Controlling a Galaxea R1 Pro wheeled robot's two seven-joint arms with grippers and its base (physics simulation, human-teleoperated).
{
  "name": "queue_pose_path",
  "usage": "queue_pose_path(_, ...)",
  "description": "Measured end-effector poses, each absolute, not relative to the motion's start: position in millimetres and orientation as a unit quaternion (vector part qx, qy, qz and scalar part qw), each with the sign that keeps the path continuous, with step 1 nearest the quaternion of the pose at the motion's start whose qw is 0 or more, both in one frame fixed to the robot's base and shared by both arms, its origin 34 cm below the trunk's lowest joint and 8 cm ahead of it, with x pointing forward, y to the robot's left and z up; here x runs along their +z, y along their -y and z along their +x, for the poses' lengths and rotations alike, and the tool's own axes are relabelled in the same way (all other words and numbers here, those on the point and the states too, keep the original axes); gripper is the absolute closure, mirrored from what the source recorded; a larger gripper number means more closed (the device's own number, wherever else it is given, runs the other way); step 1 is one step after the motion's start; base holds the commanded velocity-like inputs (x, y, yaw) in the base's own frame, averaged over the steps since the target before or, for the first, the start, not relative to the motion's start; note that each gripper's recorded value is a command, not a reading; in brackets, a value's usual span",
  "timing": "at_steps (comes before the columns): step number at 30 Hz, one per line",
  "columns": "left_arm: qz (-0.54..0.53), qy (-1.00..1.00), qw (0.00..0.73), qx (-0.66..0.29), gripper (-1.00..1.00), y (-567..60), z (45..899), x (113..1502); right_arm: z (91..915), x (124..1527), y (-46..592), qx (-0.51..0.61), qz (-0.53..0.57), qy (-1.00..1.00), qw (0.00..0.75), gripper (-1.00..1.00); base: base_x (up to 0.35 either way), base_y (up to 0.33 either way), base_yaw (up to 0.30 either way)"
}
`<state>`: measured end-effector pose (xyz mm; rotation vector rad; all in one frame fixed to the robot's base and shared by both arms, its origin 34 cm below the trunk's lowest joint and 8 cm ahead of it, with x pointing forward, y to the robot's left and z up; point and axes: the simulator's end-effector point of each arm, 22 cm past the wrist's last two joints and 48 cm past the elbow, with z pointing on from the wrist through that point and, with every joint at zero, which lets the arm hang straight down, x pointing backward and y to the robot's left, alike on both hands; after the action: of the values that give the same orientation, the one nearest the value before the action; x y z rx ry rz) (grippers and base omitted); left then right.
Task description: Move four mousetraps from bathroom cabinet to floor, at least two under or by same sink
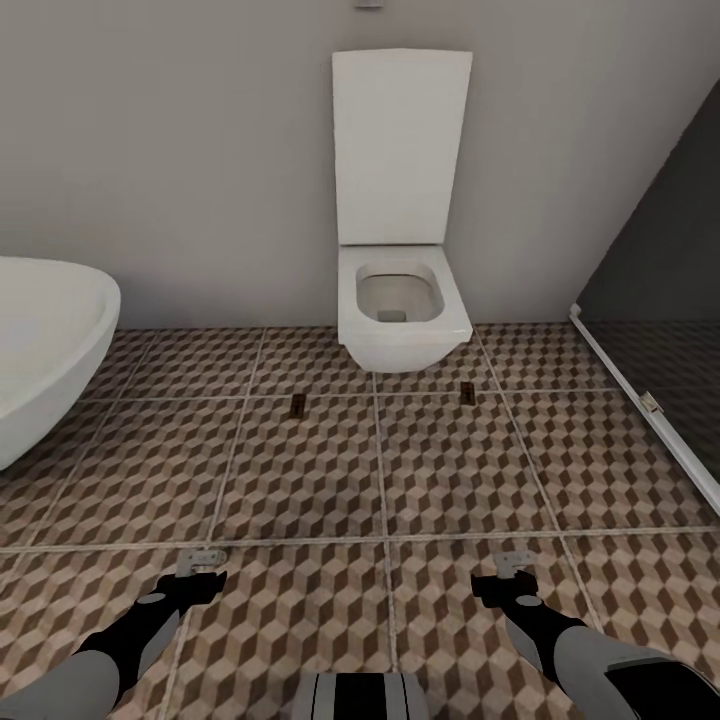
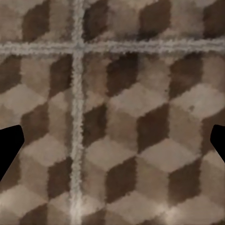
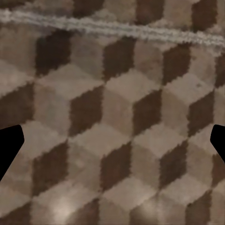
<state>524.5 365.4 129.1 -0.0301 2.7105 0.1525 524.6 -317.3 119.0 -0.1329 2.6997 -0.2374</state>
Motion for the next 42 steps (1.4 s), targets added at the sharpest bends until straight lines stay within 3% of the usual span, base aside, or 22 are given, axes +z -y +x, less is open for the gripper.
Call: queue_pose_path(42, -0.011, -0.976, 0.211, 0.057, -1.00, -366.5, 524.1, 129.1, 524.9, 119.2, 317.9, -0.087, -0.048, -0.972, 0.213, -1.00, 0.000, 0.000, 0.000)
